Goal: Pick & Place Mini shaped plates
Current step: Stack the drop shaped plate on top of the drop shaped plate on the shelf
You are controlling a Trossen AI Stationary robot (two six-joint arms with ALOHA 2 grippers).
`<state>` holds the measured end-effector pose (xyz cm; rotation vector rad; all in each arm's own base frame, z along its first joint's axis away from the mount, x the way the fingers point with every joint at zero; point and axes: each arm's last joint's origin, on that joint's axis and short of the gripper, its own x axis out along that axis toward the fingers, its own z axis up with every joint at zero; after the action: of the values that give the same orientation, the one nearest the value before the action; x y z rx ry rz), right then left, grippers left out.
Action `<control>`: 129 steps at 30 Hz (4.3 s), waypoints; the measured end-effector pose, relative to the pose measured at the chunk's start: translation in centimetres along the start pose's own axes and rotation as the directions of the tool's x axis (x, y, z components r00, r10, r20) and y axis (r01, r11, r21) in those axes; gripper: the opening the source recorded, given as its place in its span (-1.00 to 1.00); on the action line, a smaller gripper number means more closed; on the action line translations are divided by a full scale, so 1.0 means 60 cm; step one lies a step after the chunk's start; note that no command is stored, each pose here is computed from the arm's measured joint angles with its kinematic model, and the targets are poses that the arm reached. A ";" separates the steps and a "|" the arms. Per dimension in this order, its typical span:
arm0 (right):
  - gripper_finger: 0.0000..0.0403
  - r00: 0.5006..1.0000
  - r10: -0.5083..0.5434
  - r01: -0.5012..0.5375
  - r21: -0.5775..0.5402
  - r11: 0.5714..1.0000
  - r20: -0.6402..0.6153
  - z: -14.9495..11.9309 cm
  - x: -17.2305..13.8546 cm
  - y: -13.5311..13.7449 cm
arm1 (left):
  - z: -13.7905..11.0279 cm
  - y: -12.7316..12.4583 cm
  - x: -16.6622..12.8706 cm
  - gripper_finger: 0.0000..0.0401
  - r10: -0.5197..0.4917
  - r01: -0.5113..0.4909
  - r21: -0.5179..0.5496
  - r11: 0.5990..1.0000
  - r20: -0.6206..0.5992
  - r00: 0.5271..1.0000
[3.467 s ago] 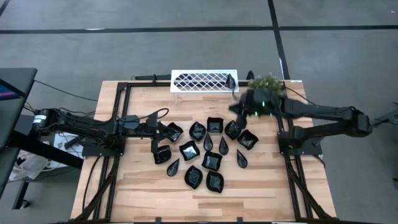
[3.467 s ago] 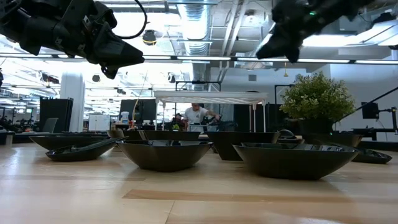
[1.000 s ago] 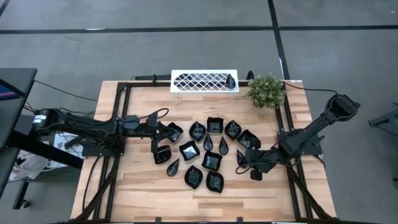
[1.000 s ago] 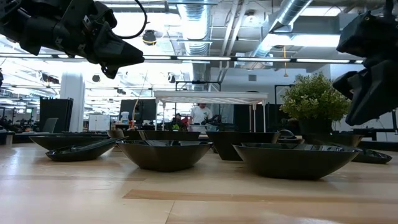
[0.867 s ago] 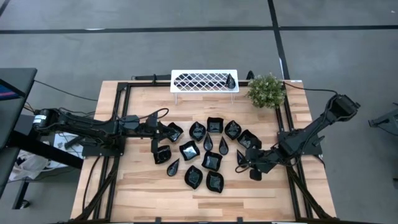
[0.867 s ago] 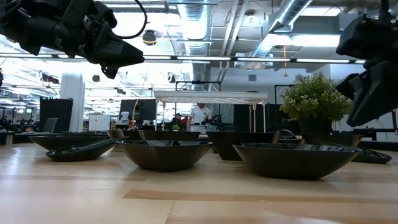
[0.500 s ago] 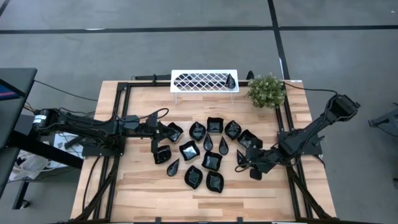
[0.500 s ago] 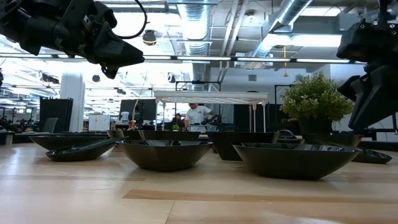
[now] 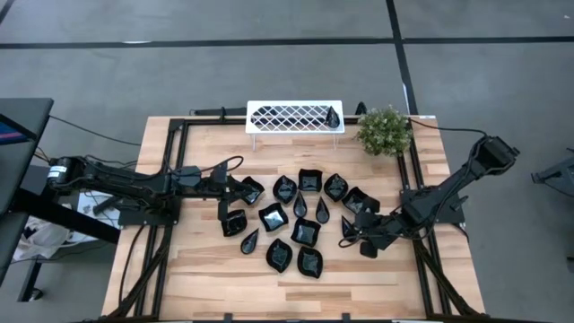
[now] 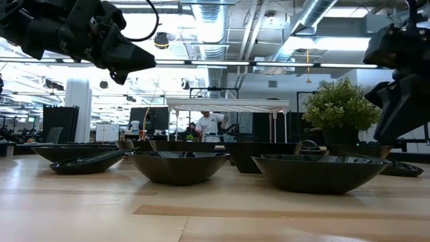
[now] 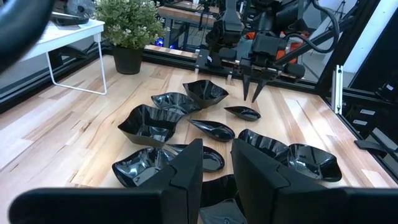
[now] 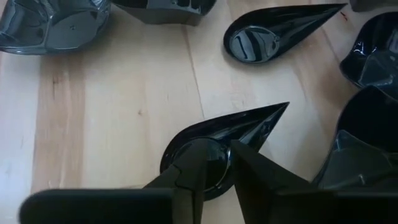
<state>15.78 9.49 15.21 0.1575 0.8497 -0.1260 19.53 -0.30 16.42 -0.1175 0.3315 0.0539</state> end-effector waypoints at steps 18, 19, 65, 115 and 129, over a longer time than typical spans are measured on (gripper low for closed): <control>-0.35 0.994 -0.069 0.072 0.035 0.997 -0.081 -0.016 0.028 0.001 | 0.000 0.000 0.000 -0.56 0.000 0.000 0.000 1.000 0.002 1.000; -0.34 0.994 -0.071 0.074 0.039 0.996 -0.081 -0.015 0.029 0.000 | 0.000 0.000 0.000 -0.56 0.000 0.000 0.000 1.000 0.002 1.000; -0.39 0.992 -0.082 0.091 0.095 0.991 -0.093 -0.004 0.037 -0.015 | 0.001 0.000 0.000 -0.56 -0.001 0.001 -0.003 1.000 0.005 1.000; -0.51 0.992 -0.082 0.089 0.064 0.994 -0.095 -0.005 0.036 -0.015 | 0.001 0.000 0.000 -0.56 -0.001 0.001 -0.004 1.000 0.006 1.000; -0.89 0.991 -0.067 0.073 0.055 0.996 -0.114 -0.006 0.036 -0.014 | 0.001 0.000 0.000 -0.56 -0.001 0.001 -0.004 1.000 0.006 1.000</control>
<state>16.79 8.61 13.24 0.1912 0.9642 -0.2096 19.55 -0.30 16.47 -0.1219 0.3251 0.0540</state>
